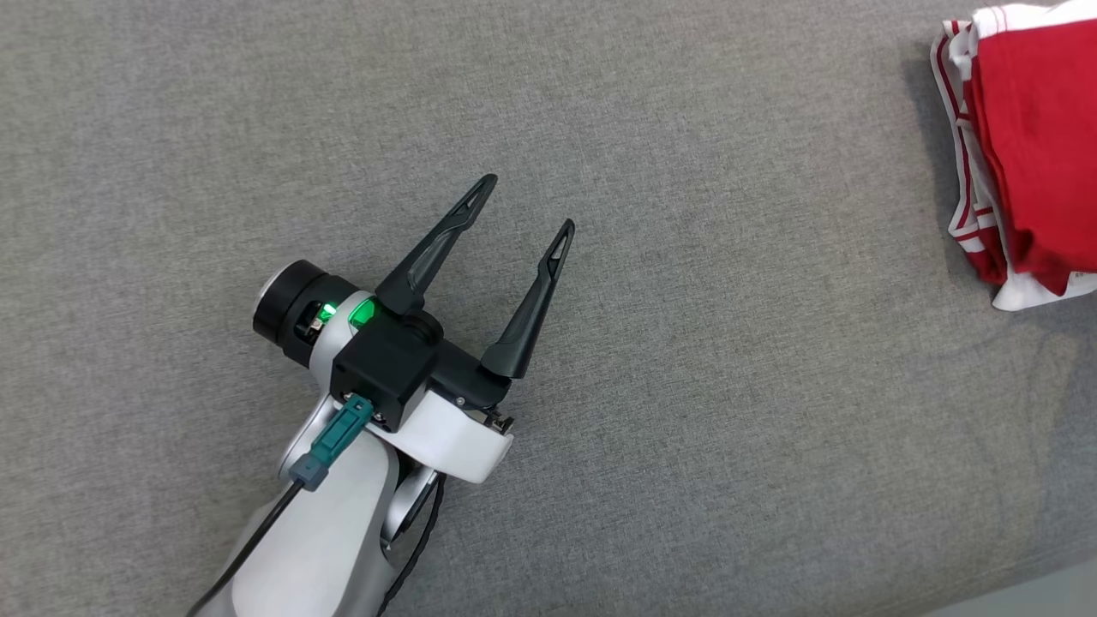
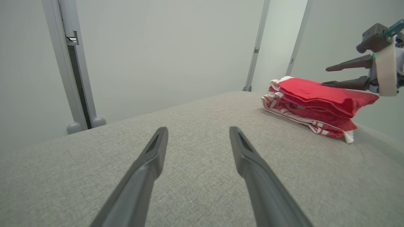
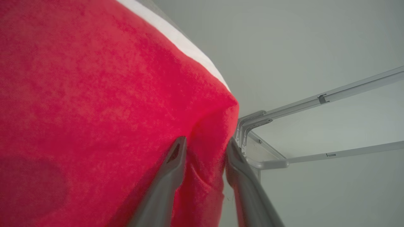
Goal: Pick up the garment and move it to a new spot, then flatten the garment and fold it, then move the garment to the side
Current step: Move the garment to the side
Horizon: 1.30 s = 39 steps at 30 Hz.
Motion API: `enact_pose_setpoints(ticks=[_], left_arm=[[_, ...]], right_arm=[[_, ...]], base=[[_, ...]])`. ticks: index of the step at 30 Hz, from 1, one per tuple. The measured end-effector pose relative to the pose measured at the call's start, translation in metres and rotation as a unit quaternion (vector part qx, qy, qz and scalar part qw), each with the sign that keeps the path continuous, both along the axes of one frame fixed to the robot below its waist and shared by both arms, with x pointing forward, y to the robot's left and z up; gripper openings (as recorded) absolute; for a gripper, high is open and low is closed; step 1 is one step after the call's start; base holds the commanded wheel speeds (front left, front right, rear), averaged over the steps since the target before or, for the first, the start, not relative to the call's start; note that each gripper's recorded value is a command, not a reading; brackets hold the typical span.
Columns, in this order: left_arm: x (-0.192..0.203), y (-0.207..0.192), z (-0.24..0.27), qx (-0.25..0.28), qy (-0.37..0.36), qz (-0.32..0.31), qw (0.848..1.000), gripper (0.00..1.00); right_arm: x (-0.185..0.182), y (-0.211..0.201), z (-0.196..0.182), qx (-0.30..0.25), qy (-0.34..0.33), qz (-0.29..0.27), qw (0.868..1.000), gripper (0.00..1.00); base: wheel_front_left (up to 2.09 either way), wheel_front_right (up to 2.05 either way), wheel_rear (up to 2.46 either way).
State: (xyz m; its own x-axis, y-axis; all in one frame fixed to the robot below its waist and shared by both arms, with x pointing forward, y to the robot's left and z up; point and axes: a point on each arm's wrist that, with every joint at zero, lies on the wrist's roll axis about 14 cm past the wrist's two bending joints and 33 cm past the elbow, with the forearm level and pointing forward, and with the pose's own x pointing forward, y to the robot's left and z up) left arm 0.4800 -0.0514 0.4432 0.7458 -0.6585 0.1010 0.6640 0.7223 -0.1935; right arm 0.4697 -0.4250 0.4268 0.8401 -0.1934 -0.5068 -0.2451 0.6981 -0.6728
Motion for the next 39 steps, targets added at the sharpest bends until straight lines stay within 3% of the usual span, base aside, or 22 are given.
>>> enact_pose_setpoints(ticks=[7,14,19,22,33,36,39], left_arm=[[-0.003,0.011,0.016,0.004,-0.011,0.017,1.0,1.0],[-0.013,0.035,0.043,0.005,-0.027,0.061,0.998,1.0],[-0.022,0.076,0.07,0.01,-0.048,0.127,0.991,1.0],[-0.029,0.1,0.079,0.015,-0.056,0.163,0.985,1.0],[-0.064,0.184,0.097,0.036,-0.068,0.285,0.956,1.0],[-0.076,0.196,0.098,0.04,-0.068,0.301,0.95,1.0],[-0.088,0.2,0.094,0.042,-0.06,0.307,0.949,1.0]], right_arm=[[0.009,0.012,0.014,0.02,-0.049,0.005,0.999,1.0],[0.019,0.051,0.048,0.098,-0.147,0.016,0.984,1.0],[0.025,0.104,0.085,0.201,-0.239,0.036,0.949,1.0],[0.027,0.139,0.1,0.268,-0.276,0.046,0.922,1.0],[-0.004,0.257,0.108,0.414,-0.301,0.099,0.854,1.0],[-0.019,0.279,0.107,0.444,-0.301,0.098,0.838,1.0],[-0.033,0.291,0.103,0.462,-0.295,0.094,0.831,1.0]], base=[[0.0,0.0,0.0],[0.0,0.0,0.0],[0.0,0.0,0.0],[0.0,0.0,0.0],[0.0,0.0,0.0],[0.0,0.0,0.0],[0.0,0.0,0.0]])
